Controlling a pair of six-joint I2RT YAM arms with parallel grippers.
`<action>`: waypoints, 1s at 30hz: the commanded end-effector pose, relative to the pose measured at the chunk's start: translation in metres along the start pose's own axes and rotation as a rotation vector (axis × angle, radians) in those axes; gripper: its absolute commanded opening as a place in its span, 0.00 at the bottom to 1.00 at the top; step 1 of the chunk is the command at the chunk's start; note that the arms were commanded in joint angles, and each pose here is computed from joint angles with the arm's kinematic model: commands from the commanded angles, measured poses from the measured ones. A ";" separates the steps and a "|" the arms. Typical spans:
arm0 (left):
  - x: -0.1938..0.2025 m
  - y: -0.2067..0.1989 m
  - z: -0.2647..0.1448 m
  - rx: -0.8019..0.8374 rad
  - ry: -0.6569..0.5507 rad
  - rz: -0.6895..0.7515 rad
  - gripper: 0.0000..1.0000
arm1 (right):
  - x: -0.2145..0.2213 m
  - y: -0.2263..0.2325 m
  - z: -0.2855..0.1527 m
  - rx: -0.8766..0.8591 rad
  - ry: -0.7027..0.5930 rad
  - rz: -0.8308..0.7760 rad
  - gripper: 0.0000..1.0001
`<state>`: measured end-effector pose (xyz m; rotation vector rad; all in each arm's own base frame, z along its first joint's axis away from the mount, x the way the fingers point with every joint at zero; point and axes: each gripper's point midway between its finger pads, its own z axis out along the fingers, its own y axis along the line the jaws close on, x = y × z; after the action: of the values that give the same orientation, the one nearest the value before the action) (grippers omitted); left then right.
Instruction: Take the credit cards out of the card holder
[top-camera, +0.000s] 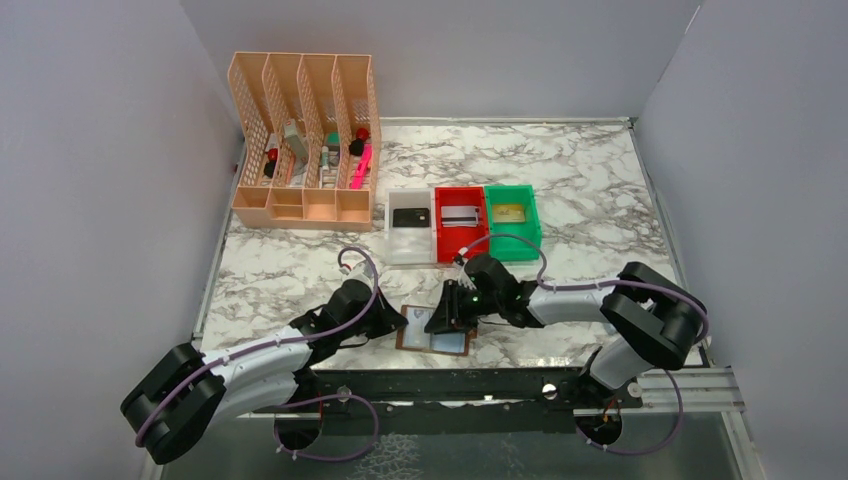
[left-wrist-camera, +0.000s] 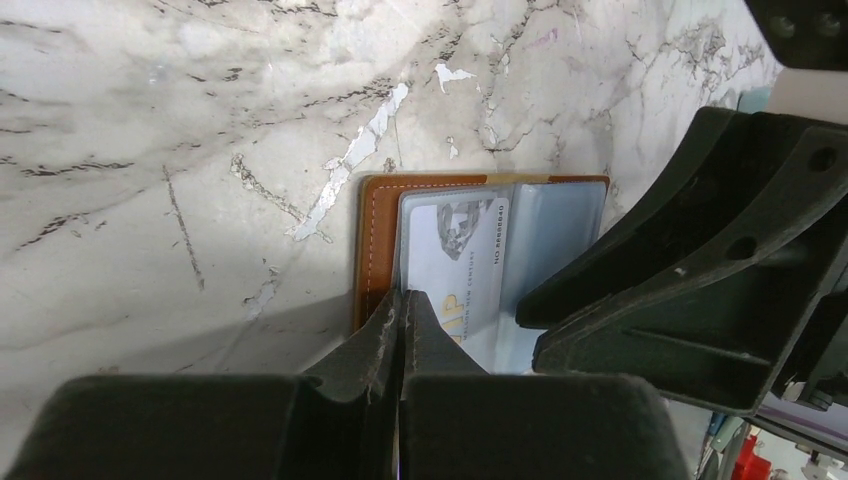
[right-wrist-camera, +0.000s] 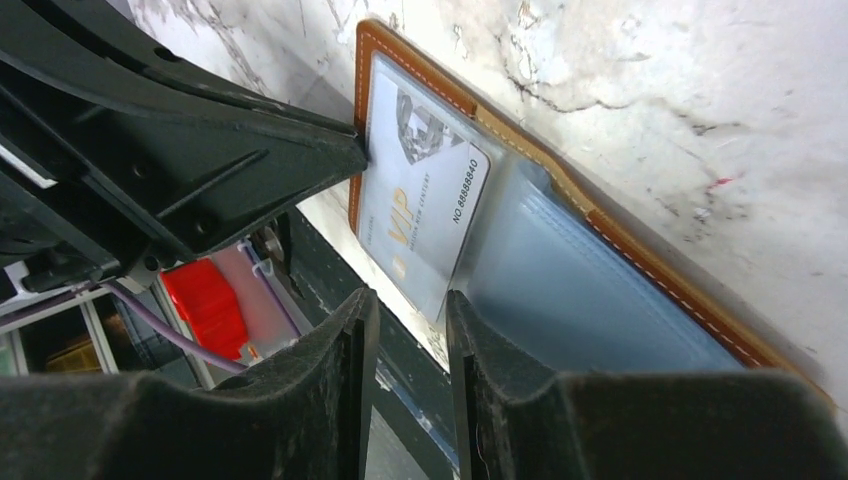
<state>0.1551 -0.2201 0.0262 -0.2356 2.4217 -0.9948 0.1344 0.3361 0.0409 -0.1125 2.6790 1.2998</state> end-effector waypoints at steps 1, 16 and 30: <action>0.001 0.002 -0.001 -0.009 -0.002 -0.004 0.00 | 0.014 0.002 0.008 -0.009 0.055 0.006 0.36; 0.002 -0.001 -0.001 0.003 0.011 0.000 0.00 | 0.003 -0.015 0.025 0.063 -0.011 0.103 0.33; 0.007 0.000 -0.002 0.012 0.027 -0.002 0.00 | -0.007 0.007 0.032 -0.015 -0.015 0.097 0.27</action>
<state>0.1572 -0.2185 0.0262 -0.2459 2.4144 -0.9833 0.1300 0.3509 0.0221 0.0173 2.7606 1.3142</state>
